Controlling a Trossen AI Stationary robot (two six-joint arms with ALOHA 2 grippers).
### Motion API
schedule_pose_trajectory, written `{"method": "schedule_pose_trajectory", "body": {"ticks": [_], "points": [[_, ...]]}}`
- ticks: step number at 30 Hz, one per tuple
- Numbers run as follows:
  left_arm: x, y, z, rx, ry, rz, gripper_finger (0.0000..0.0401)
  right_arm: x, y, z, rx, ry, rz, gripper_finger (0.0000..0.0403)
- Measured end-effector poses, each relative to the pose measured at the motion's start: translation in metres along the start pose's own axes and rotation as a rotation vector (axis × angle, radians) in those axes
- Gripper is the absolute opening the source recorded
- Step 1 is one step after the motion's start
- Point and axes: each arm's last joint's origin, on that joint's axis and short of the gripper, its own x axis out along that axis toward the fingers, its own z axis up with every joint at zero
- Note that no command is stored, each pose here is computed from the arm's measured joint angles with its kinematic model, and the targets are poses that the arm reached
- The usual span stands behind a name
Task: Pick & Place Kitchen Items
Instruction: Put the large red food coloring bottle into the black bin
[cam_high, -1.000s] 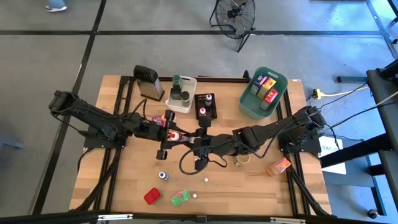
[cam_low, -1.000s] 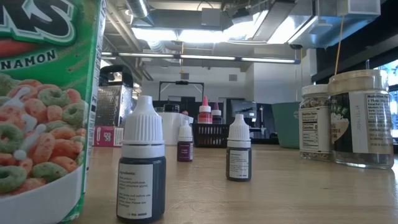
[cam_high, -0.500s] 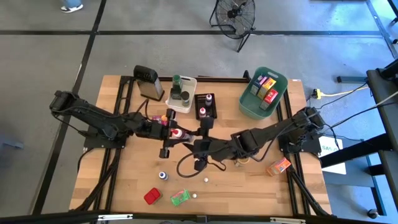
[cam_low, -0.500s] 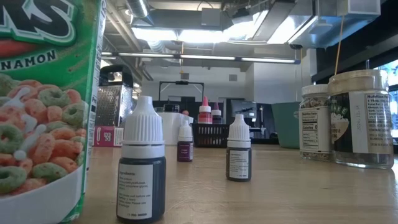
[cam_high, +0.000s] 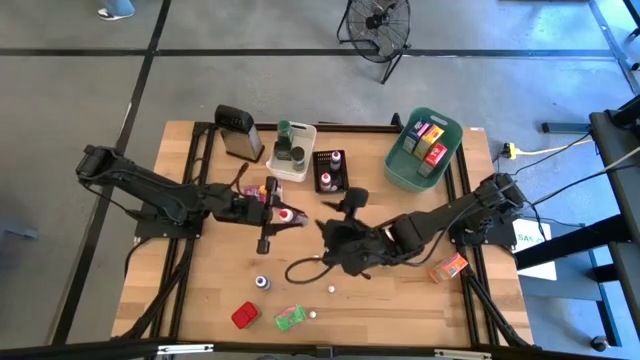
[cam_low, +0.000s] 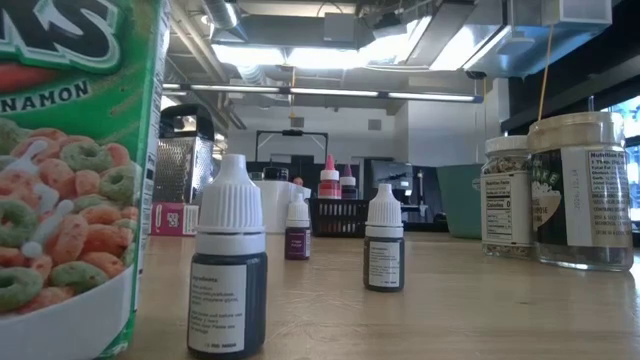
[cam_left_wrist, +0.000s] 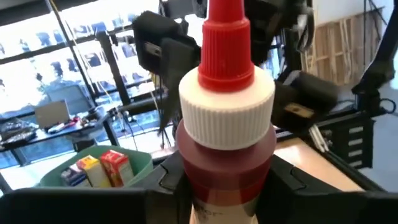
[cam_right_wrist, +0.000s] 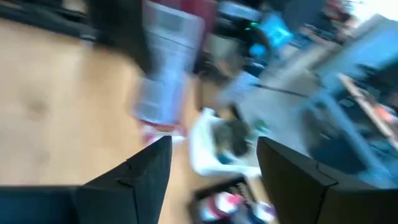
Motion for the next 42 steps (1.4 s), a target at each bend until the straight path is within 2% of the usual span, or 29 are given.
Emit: {"method": "schedule_pose_trajectory", "body": {"ticks": [3, 11, 20, 27, 30, 36, 42], "points": [[-0.003, 0.0, 0.002, -0.004, 0.019, -0.004, 0.0102, -0.005, -0.003, 0.002, 0.025, -0.011, -0.048, 0.0236], [-0.004, 0.001, -0.01, 0.011, 0.147, 0.103, 0.0099, -0.009, -0.005, 0.014, 0.041, -0.089, -0.009, 0.0236], [-0.004, 0.002, -0.011, 0.016, 0.162, 0.128, 0.0099, 0.002, -0.011, 0.031, 0.078, -0.228, 0.209, 0.0236], [-0.001, 0.001, -0.014, 0.019, 0.175, 0.125, 0.0099, 0.026, -0.03, 0.033, 0.13, -0.238, 0.309, 0.0236], [0.002, 0.001, -0.017, 0.026, 0.18, 0.128, 0.0099, 0.037, -0.033, 0.032, 0.138, -0.249, 0.386, 0.0236], [0.004, 0.003, -0.019, 0.027, 0.179, 0.141, 0.0095, 0.055, -0.031, 0.027, 0.124, -0.211, 0.378, 0.0236], [0.004, 0.004, -0.019, 0.026, 0.176, 0.136, 0.0095, 0.057, -0.03, 0.026, 0.099, -0.208, 0.372, 0.0222]]}}
